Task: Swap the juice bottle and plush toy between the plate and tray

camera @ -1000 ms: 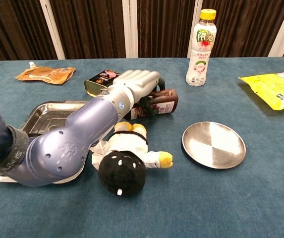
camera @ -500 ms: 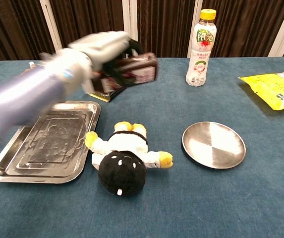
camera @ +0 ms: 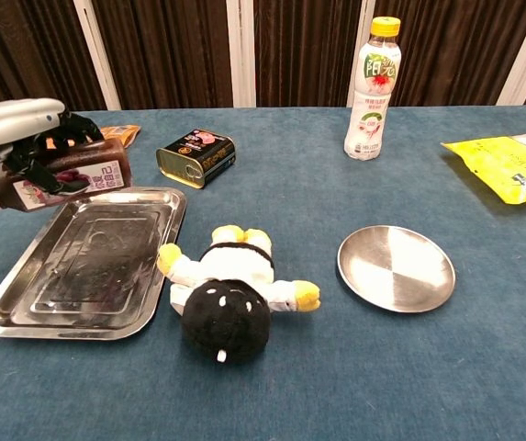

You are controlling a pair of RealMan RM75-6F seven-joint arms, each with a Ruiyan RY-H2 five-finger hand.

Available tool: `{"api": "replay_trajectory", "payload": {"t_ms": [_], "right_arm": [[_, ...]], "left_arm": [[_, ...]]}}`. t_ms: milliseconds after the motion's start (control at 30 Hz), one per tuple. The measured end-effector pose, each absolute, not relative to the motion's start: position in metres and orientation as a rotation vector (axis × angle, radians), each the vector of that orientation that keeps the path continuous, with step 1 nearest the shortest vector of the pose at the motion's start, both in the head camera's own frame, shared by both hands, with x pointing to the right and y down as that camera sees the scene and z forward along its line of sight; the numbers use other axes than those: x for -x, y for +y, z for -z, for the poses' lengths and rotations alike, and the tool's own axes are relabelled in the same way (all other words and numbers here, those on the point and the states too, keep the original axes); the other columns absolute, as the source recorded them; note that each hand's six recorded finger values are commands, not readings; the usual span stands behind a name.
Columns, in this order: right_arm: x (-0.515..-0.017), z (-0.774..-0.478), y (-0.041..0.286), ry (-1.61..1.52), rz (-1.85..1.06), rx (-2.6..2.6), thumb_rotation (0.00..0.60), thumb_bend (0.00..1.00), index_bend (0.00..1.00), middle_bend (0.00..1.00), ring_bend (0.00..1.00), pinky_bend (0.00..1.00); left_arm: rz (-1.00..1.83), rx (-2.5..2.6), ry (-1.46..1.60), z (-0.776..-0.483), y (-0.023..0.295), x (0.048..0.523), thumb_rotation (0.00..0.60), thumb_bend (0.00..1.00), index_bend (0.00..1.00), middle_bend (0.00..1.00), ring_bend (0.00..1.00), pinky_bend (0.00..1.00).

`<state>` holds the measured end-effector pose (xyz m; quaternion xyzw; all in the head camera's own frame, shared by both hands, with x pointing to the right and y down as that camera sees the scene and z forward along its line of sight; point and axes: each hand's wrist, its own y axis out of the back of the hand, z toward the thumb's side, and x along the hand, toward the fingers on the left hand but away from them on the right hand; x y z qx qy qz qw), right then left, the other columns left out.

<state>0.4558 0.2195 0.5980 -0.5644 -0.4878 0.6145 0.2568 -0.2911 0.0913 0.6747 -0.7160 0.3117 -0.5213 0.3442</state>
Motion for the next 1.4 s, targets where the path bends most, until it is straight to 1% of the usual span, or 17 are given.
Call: {"api": "replay_trajectory", "payload": {"t_ms": [67, 133, 233, 367, 433, 500, 567, 667, 733, 833, 900, 933, 1033, 1067, 1167, 1267, 1400], "right_arm": [[-0.457, -0.599, 0.219, -1.322, -1.670, 1.531, 0.600, 0.03, 0.11, 0.06, 0.06, 0.00], [-0.456, -0.599, 0.219, -1.324, -1.669, 1.531, 0.600, 0.03, 0.11, 0.06, 0.06, 0.00], [-0.457, -0.599, 0.219, -1.322, -1.668, 1.534, 0.600, 0.03, 0.11, 0.06, 0.06, 0.00], [-0.458, -0.598, 0.219, -1.325, -1.667, 1.535, 0.600, 0.03, 0.11, 0.06, 0.06, 0.00], [-0.458, -0.597, 0.218, -1.328, -1.665, 1.529, 0.600, 0.02, 0.11, 0.06, 0.06, 0.00], [-0.459, -0.596, 0.218, -1.331, -1.664, 1.529, 0.600, 0.02, 0.11, 0.06, 0.06, 0.00], [-0.459, -0.595, 0.219, -1.335, -1.663, 1.527, 0.600, 0.03, 0.11, 0.06, 0.06, 0.00], [-0.459, -0.595, 0.219, -1.334, -1.663, 1.528, 0.600, 0.03, 0.11, 0.06, 0.06, 0.00], [-0.459, -0.595, 0.219, -1.329, -1.665, 1.530, 0.600, 0.03, 0.11, 0.06, 0.06, 0.00], [-0.458, -0.596, 0.219, -1.320, -1.667, 1.536, 0.600, 0.03, 0.11, 0.06, 0.06, 0.00], [-0.455, -0.597, 0.220, -1.314, -1.657, 1.553, 0.600, 0.03, 0.11, 0.06, 0.06, 0.00], [-0.452, -0.597, 0.219, -1.311, -1.646, 1.572, 0.600, 0.03, 0.11, 0.06, 0.06, 0.00], [-0.440, -0.601, 0.218, -1.292, -1.598, 1.651, 0.600, 0.03, 0.12, 0.06, 0.06, 0.00], [-0.434, -0.602, 0.217, -1.280, -1.576, 1.683, 0.600, 0.03, 0.12, 0.06, 0.06, 0.00], [-0.408, -0.605, 0.207, -1.209, -1.470, 1.789, 0.600, 0.03, 0.12, 0.06, 0.06, 0.00], [-0.367, -0.608, 0.190, -1.087, -1.321, 1.906, 0.600, 0.03, 0.12, 0.06, 0.06, 0.00], [-0.304, -0.614, 0.169, -0.913, -1.167, 2.061, 0.600, 0.03, 0.12, 0.06, 0.06, 0.00]], "left_arm": [[1.357, 1.863, 0.815, -0.683, 0.092, 0.296, 0.600, 0.65, 0.42, 0.47, 0.43, 0.59], [1.354, 1.860, 0.806, -0.689, 0.095, 0.296, 0.600, 0.60, 0.41, 0.43, 0.40, 0.57], [1.344, 1.861, 0.771, -0.699, 0.103, 0.289, 0.600, 0.46, 0.36, 0.33, 0.31, 0.51], [1.369, 1.854, 0.734, -0.705, 0.109, 0.288, 0.600, 0.25, 0.25, 0.15, 0.12, 0.39], [1.378, 1.852, 0.720, -0.706, 0.112, 0.286, 0.600, 0.16, 0.21, 0.09, 0.06, 0.35], [1.380, 1.856, 0.709, -0.705, 0.115, 0.283, 0.600, 0.06, 0.16, 0.04, 0.01, 0.28], [1.386, 1.862, 0.701, -0.703, 0.118, 0.280, 0.600, 0.01, 0.12, 0.01, 0.00, 0.23], [1.415, 1.840, 0.682, -0.697, 0.122, 0.281, 0.600, 0.01, 0.09, 0.00, 0.00, 0.22], [1.431, 1.806, 0.671, -0.689, 0.125, 0.280, 0.600, 0.01, 0.10, 0.00, 0.00, 0.21], [1.440, 1.728, 0.668, -0.665, 0.129, 0.276, 0.600, 0.01, 0.11, 0.00, 0.00, 0.21], [1.434, 1.656, 0.704, -0.636, 0.132, 0.278, 0.600, 0.02, 0.12, 0.01, 0.00, 0.20], [1.432, 1.637, 0.721, -0.629, 0.134, 0.280, 0.600, 0.02, 0.13, 0.01, 0.00, 0.19], [1.419, 1.508, 0.836, -0.590, 0.139, 0.306, 0.600, 0.02, 0.13, 0.01, 0.00, 0.18], [1.413, 1.444, 0.883, -0.575, 0.142, 0.322, 0.600, 0.02, 0.13, 0.01, 0.00, 0.18], [1.392, 1.334, 0.994, -0.544, 0.158, 0.364, 0.600, 0.02, 0.13, 0.01, 0.00, 0.17], [1.382, 1.323, 1.066, -0.530, 0.172, 0.396, 0.600, 0.02, 0.13, 0.01, 0.00, 0.17], [1.420, 1.324, 1.140, -0.525, 0.193, 0.438, 0.600, 0.02, 0.13, 0.01, 0.00, 0.16]]}}
